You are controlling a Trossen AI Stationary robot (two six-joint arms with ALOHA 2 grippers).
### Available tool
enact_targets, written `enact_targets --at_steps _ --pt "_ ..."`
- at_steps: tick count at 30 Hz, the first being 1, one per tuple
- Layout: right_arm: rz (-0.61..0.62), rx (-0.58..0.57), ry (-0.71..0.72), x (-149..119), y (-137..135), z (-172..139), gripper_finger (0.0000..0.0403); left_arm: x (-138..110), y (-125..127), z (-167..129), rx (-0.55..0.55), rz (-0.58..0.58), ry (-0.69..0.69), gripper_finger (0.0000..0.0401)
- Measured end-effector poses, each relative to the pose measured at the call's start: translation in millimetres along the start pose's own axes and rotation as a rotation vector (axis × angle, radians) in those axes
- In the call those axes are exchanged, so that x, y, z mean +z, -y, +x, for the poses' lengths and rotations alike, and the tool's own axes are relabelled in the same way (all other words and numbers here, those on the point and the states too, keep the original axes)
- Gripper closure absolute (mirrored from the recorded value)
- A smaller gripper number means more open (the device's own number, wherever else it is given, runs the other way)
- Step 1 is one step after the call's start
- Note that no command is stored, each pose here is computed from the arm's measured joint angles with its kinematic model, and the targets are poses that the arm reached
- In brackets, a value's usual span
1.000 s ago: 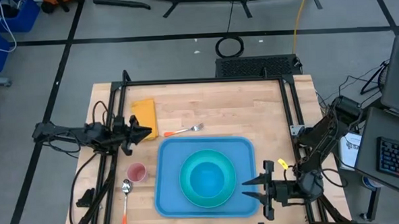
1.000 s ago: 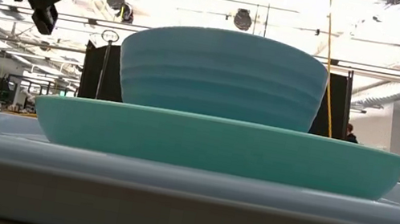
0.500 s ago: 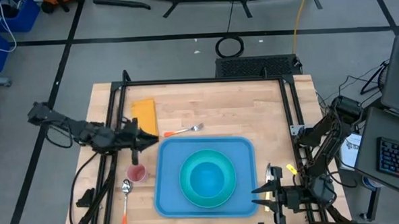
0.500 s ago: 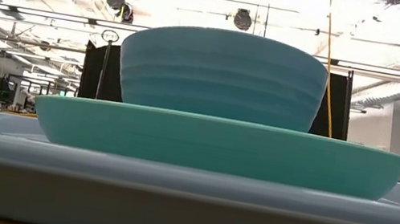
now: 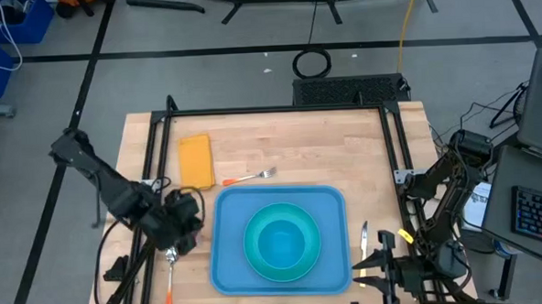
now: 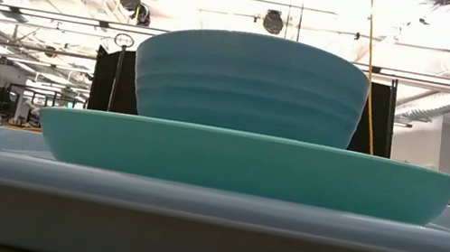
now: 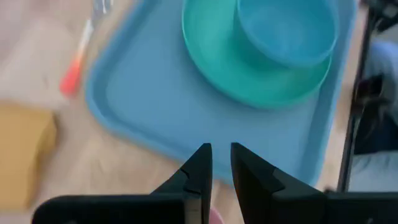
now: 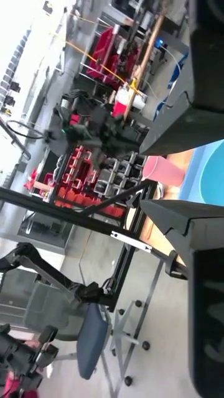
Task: Set up tray
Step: Put the pink cup on the blue serving tray to the top right of the light blue plate
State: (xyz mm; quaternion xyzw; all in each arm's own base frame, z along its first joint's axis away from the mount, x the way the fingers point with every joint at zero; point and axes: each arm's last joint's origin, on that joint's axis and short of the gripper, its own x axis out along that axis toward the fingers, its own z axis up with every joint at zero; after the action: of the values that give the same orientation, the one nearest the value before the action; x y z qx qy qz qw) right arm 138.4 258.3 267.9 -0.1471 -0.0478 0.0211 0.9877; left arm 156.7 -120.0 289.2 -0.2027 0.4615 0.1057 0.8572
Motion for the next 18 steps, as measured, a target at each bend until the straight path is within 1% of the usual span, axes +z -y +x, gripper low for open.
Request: enact_targets --at_steps 2,4,6,11,15,18 --pt "-0.034 0.0 0.0 0 0 0 0.0289 -10 6 6 0.03 -0.025 -0.066 0.0339" --pt "-0.046 0.0 -0.001 0 0 0 0.0289 -20 12 11 0.046 -0.052 -0.129 0.0339" --pt "-0.056 0.002 -0.006 -1 -1 0 0.0289 -31 16 16 0.088 -0.077 -0.188 0.0339" --pt "-0.077 0.0 -0.008 -1 0 1 0.0289 -47 22 18 0.148 -0.109 -0.186 0.0339" --pt "-0.045 -0.004 -0.01 -2 0 2 0.0289 -51 26 16 0.12 -0.138 -0.175 0.0338" --pt "-0.013 -0.002 -0.014 -2 0 2 0.0289 -53 27 16 0.109 -0.157 -0.2 0.0338"
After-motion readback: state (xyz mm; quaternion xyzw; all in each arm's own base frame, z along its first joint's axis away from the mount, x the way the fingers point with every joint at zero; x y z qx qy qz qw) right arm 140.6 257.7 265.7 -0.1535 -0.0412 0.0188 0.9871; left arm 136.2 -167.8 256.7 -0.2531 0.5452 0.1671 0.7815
